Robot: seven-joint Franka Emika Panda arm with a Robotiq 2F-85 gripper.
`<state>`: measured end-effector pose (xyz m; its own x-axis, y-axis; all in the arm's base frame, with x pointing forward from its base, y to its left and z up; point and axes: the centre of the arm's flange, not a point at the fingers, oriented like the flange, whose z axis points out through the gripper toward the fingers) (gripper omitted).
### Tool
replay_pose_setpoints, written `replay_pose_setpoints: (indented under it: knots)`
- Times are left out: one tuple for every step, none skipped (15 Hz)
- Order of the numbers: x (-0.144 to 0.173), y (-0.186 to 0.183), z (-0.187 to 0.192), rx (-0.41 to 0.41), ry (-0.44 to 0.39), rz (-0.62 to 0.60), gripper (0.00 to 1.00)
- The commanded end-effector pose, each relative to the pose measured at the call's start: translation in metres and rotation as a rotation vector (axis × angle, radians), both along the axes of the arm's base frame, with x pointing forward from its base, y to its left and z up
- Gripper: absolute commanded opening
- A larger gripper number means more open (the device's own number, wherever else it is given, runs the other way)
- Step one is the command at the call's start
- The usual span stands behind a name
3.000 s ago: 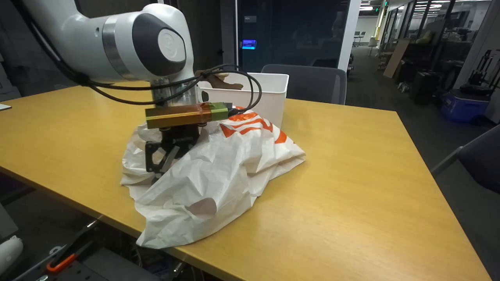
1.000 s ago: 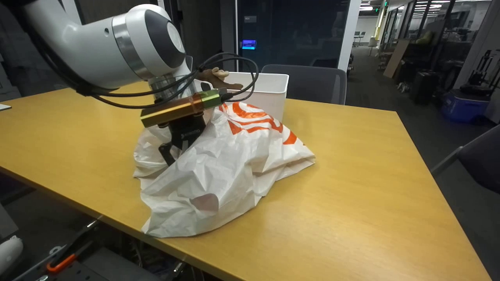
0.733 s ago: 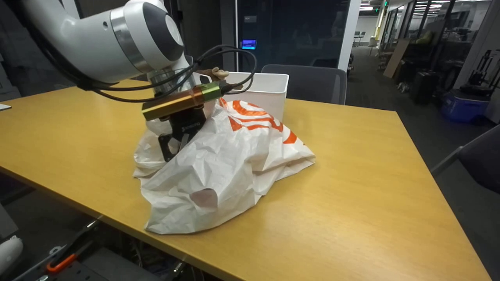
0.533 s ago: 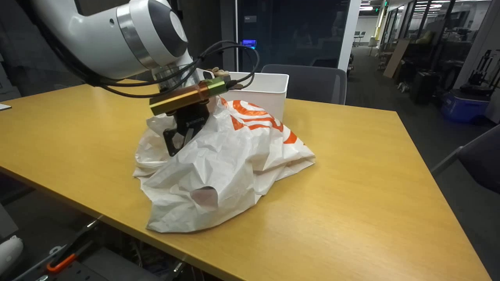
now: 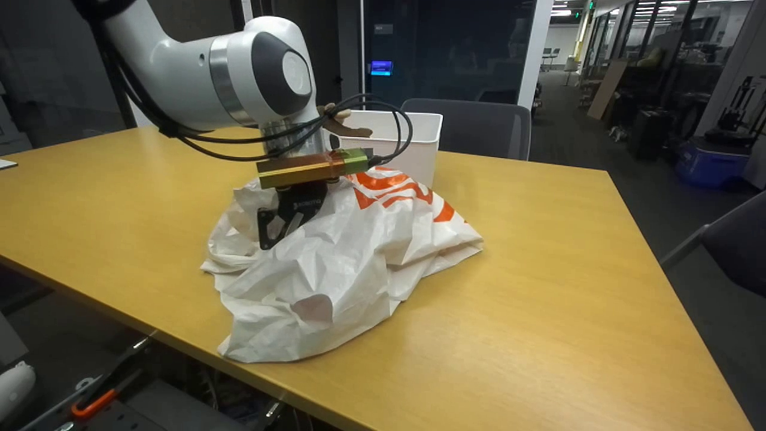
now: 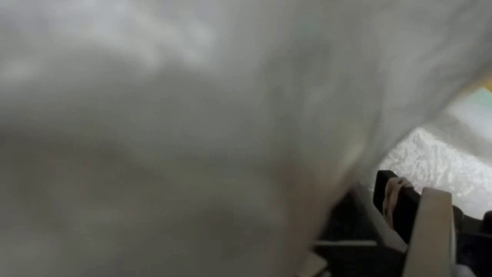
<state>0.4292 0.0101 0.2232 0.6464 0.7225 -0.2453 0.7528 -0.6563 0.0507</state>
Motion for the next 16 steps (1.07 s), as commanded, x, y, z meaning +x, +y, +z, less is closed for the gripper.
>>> replay_pose_setpoints:
  knots:
    - [0.007,-0.01,-0.006,0.044,0.035,-0.008,0.75]
    - [0.007,-0.011,-0.006,0.038,0.033,-0.012,0.74]
    - [0.007,-0.011,-0.003,0.039,0.025,-0.018,0.66]
    - [0.008,-0.012,0.001,0.03,0.013,-0.026,0.59]
    - [0.007,-0.012,0.006,0.03,0.005,-0.021,0.49]
    - [0.007,-0.012,0.01,0.024,-0.004,-0.024,0.44]
    - [0.006,-0.013,0.012,0.024,-0.007,-0.025,0.43]
    - [0.006,-0.013,0.014,0.012,-0.01,-0.027,0.39]
    - [0.005,-0.013,0.019,0.011,-0.006,-0.029,0.35]
    - [0.002,-0.014,0.025,0.018,0.014,-0.035,0.34]
    - [-0.002,-0.014,0.03,0.016,0.053,-0.042,0.34]
    - [-0.005,-0.016,0.036,0.01,0.077,-0.054,0.34]
    - [-0.009,-0.016,0.04,0.009,0.124,-0.07,0.34]
    - [-0.014,-0.017,0.045,0.019,0.189,-0.085,0.34]
    - [-0.019,-0.017,0.051,0.043,0.254,-0.094,0.34]
    - [-0.023,-0.016,0.056,0.085,0.323,-0.092,0.34]
